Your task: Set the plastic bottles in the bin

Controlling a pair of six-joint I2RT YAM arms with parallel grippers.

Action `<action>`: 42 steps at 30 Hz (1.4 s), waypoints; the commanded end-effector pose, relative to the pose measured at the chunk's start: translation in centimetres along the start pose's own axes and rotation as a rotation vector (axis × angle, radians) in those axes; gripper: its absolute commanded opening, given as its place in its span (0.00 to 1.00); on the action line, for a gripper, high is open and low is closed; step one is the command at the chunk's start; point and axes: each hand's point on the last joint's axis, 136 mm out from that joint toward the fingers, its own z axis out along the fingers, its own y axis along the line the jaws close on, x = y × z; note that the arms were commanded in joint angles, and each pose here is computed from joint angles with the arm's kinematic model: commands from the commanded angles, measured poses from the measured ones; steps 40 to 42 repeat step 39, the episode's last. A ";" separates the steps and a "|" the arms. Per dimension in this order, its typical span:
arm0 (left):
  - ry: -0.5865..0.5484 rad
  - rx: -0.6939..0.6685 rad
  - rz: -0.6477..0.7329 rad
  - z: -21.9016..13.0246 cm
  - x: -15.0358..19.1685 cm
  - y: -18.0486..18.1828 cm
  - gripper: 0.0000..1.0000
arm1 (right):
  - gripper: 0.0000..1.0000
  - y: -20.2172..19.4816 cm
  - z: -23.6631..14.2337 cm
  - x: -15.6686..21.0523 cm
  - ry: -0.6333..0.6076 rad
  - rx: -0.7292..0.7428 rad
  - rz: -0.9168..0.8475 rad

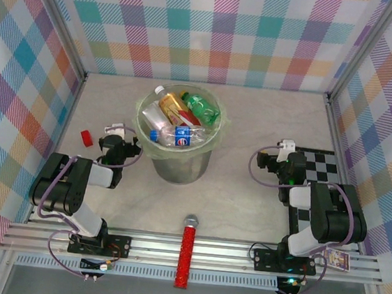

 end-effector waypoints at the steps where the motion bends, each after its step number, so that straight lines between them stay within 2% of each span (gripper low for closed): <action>1: -0.032 -0.007 0.010 0.2 -0.9 -0.1 1.00 | 0.99 -0.6 0.3 -1.7 -0.042 0.024 0.040; 42: -0.033 -0.006 0.010 0.1 -1.0 -0.1 1.00 | 0.99 -1.0 0.6 -1.6 -0.013 -0.006 0.075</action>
